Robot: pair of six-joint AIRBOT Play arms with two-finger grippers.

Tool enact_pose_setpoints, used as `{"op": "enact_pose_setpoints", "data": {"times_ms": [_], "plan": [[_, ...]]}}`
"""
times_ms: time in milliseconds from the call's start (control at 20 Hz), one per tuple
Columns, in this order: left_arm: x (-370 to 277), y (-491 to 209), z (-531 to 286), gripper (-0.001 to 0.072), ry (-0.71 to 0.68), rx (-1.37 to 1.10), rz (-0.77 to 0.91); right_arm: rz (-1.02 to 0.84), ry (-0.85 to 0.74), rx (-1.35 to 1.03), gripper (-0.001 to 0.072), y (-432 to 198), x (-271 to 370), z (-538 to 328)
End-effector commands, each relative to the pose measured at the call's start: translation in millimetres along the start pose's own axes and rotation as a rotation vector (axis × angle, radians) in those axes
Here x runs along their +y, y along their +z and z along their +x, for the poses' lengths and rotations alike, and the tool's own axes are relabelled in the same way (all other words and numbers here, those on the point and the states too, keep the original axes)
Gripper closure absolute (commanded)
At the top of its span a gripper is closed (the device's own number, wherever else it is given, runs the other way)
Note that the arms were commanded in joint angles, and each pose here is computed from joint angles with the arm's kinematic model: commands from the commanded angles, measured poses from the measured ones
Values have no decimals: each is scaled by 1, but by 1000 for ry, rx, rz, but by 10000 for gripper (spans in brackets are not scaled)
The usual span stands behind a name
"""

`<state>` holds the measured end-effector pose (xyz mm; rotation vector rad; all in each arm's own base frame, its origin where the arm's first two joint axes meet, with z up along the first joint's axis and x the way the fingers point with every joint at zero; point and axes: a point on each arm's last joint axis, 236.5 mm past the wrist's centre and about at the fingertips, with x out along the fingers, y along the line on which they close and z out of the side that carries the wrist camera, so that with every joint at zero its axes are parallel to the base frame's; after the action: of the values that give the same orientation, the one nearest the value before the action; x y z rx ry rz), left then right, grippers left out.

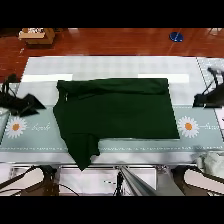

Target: Fold the shirts.

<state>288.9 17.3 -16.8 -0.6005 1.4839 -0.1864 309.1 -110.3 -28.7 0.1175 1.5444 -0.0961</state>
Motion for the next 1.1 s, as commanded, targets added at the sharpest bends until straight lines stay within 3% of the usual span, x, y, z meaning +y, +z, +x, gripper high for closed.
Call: {"op": "enact_pose_setpoints", "data": {"times_ms": [0, 200, 650, 700, 800, 1050], "plan": [[10, -74, 26, 170, -24, 145, -42, 63, 326, 77, 131, -59, 28, 23], [11, -132, 66, 170, -87, 294, -128, 169, 491, 54, 132, -68, 40, 29], [-23, -116, 123, 173, -64, 173, 49, 166, 462, -64, 135, -51, 36, 15], [-28, -116, 128, 233, -55, 171, 85, 166, 461, -75, 134, -50, 36, 12], [-37, -122, 134, 667, -44, 186, 146, 172, 471, -104, 133, -44, 39, 7], [-37, -131, 131, 674, -54, 224, 143, 195, 348, -18, 133, -69, 12, 25]]}}
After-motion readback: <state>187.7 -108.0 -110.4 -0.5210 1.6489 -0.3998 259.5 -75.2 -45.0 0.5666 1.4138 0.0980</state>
